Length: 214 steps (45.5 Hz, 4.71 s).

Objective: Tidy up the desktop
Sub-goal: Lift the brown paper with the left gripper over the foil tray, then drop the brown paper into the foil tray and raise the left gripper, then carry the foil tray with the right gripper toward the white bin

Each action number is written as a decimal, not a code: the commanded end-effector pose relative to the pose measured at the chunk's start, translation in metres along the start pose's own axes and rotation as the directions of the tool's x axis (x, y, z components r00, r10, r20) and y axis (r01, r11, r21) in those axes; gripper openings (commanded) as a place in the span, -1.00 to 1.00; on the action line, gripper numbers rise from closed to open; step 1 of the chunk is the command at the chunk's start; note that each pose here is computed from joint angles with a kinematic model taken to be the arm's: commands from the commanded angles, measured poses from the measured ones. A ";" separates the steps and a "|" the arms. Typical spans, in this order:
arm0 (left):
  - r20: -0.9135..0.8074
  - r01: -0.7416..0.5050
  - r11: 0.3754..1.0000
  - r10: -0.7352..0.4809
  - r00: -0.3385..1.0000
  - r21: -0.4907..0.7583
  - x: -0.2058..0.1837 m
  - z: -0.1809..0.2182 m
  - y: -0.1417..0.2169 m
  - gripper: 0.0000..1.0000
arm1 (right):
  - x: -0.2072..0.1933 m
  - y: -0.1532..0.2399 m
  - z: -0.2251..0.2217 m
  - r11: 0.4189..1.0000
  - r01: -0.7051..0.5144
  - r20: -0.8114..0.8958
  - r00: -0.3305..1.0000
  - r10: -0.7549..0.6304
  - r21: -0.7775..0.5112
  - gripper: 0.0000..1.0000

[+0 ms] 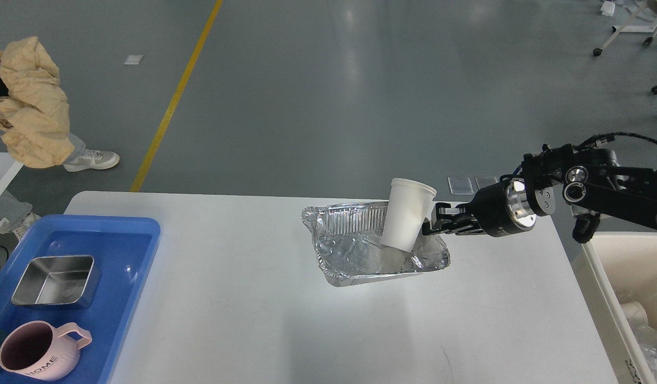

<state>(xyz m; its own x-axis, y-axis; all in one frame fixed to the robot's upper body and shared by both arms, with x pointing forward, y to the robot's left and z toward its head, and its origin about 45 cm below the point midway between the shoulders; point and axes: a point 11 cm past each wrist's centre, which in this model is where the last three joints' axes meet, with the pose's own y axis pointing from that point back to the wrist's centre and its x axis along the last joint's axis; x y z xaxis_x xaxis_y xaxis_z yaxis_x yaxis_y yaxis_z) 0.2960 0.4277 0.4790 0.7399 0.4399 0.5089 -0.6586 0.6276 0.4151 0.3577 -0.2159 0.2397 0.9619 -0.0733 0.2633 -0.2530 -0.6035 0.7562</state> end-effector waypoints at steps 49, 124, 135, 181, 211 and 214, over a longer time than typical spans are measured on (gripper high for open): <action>0.004 0.461 0.882 -0.463 0.886 -0.101 -0.101 -0.009 -0.299 -0.93 | -0.001 -0.015 -0.009 1.000 0.029 -0.022 0.999 -0.029 0.005 -1.00; 0.167 0.563 0.825 -0.548 0.819 -0.051 -0.161 0.060 -0.378 0.44 | 0.009 -0.015 -0.011 1.000 0.004 -0.021 1.000 -0.004 0.001 -1.00; 0.158 0.549 0.833 -0.534 0.830 -0.066 -0.155 0.063 -0.376 0.46 | 0.009 -0.014 -0.012 0.999 0.004 0.044 0.999 -0.005 0.033 -1.00; -0.284 -0.065 0.979 0.008 0.959 -0.193 0.006 0.007 -0.283 0.49 | 0.094 0.087 0.061 0.877 -0.471 0.596 0.732 0.329 0.094 -1.00; -0.545 -0.308 0.933 0.164 0.822 -0.184 0.026 -0.059 -0.238 0.49 | 0.041 0.197 0.207 0.712 -0.681 0.798 0.329 0.505 -0.169 -1.00; -0.548 -0.308 0.934 0.165 0.820 -0.180 0.025 -0.061 -0.238 0.49 | 0.033 0.205 0.216 0.697 -0.692 0.798 0.306 0.519 -0.188 -1.00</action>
<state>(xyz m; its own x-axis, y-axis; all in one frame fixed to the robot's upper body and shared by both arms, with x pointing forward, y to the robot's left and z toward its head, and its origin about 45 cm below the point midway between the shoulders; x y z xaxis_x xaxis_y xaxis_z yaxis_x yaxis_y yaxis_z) 0.4808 0.3261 0.3504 0.5765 0.8132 0.0795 -0.8165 0.5698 0.0927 0.3749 -0.4911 0.2765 0.2978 -0.9546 -0.0096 -0.8453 -0.2683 0.4620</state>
